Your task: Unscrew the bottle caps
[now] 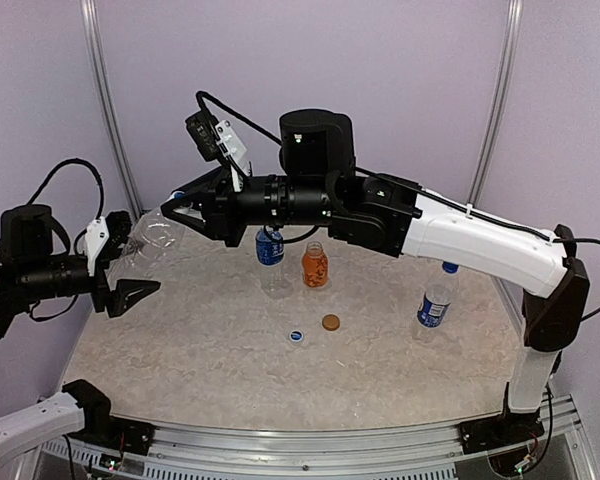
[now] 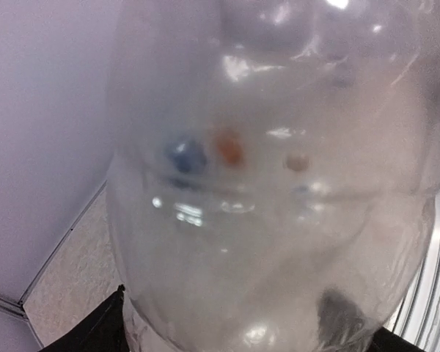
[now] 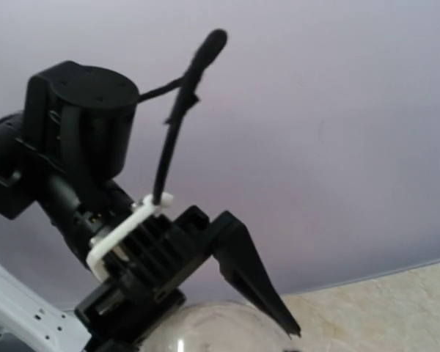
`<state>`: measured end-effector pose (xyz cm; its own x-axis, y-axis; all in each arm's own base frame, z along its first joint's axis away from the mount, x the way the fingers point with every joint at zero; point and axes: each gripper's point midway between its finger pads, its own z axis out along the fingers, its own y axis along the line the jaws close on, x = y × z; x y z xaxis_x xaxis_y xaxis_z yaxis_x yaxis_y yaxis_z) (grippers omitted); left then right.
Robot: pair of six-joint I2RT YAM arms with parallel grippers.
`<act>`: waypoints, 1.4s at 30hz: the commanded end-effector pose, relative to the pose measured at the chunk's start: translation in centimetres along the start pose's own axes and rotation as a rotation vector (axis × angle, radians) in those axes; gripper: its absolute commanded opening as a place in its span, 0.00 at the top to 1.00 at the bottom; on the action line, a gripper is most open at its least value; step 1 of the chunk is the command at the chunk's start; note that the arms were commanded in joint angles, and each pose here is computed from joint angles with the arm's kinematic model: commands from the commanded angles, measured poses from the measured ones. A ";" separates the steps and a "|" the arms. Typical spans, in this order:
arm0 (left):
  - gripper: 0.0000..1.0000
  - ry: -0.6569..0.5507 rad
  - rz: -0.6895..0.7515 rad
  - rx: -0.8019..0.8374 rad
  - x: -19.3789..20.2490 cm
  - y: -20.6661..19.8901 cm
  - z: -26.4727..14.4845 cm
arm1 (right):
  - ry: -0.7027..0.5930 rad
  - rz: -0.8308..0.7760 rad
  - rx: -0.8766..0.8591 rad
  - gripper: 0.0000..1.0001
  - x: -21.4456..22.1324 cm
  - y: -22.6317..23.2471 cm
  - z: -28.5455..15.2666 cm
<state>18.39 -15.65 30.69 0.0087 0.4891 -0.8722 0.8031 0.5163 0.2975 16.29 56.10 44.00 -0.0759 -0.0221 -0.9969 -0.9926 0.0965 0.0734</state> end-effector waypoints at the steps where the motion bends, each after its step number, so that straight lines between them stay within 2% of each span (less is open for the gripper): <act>1: 0.24 -0.029 0.048 -0.031 -1.5 0.7 -0.4 | -0.028 0.017 -0.059 1.00 -0.2 1.2 0.6; 4: 0.39 -0.035 0.052 -0.034 -1.7 0.7 -0.6 | -0.026 0.018 -0.056 1.00 0.0 1.2 0.7; 6: 0.46 -0.039 0.056 -0.036 -1.8 0.8 -0.7 | -0.023 0.020 -0.051 1.00 0.2 1.1 0.8; 7: 0.48 -0.039 0.060 -0.039 -1.9 0.8 -0.8 | -0.021 0.020 -0.048 0.92 0.2 1.0 0.8; 8: 0.48 -0.041 0.070 -0.051 -1.9 0.9 -0.9 | -0.016 0.022 -0.032 0.75 0.4 0.7 0.8; 10: 0.51 -0.030 0.105 -0.100 -1.8 1.8 -1.1 | -0.008 0.027 0.012 0.50 0.5 0.0 0.5; 12: 0.54 0.003 0.172 -0.215 -1.5 3.7 -1.4 | 0.003 0.040 0.076 0.31 0.6 -1.1 -0.1; 15: 0.55 0.050 0.349 -0.413 -1.4 7.0 -2.0 | 0.007 0.099 0.134 0.22 0.6 -2.7 -1.5; 21: 0.58 0.143 0.856 -0.733 -3.0 10.6 -3.0 | 0.056 0.244 0.157 0.15 2.7 -5.4 -2.2; 23: 0.58 0.164 0.952 -0.770 -3.1 10.7 -3.0 | 0.060 0.278 0.128 0.15 3.2 -5.6 -1.8; 26: 0.58 0.178 0.994 -0.794 -3.4 10.7 -3.1 | 0.068 0.319 0.081 0.15 3.7 -5.7 -0.9; 31: 0.58 0.181 1.005 -0.794 -3.4 10.5 -3.1 | 0.072 0.360 0.031 0.34 4.0 -6.0 0.1; 35: 0.58 0.184 1.005 -0.788 -3.2 10.4 -3.1 | 0.079 0.381 0.010 0.39 4.5 -6.0 0.3; 37: 0.58 0.186 1.006 -0.784 -3.1 10.4 -3.0 | 0.081 0.385 0.000 0.48 4.5 -5.9 0.4; 42: 0.58 0.180 1.010 -0.767 -3.0 10.1 -2.6 | 0.078 0.384 -0.014 0.77 4.4 -5.8 0.4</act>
<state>25.12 -9.61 36.88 0.2596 0.9628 -0.0754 -0.0386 0.0883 0.9953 21.41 55.69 38.63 -0.4464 -0.0735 -0.8918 -0.8920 0.1157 0.4369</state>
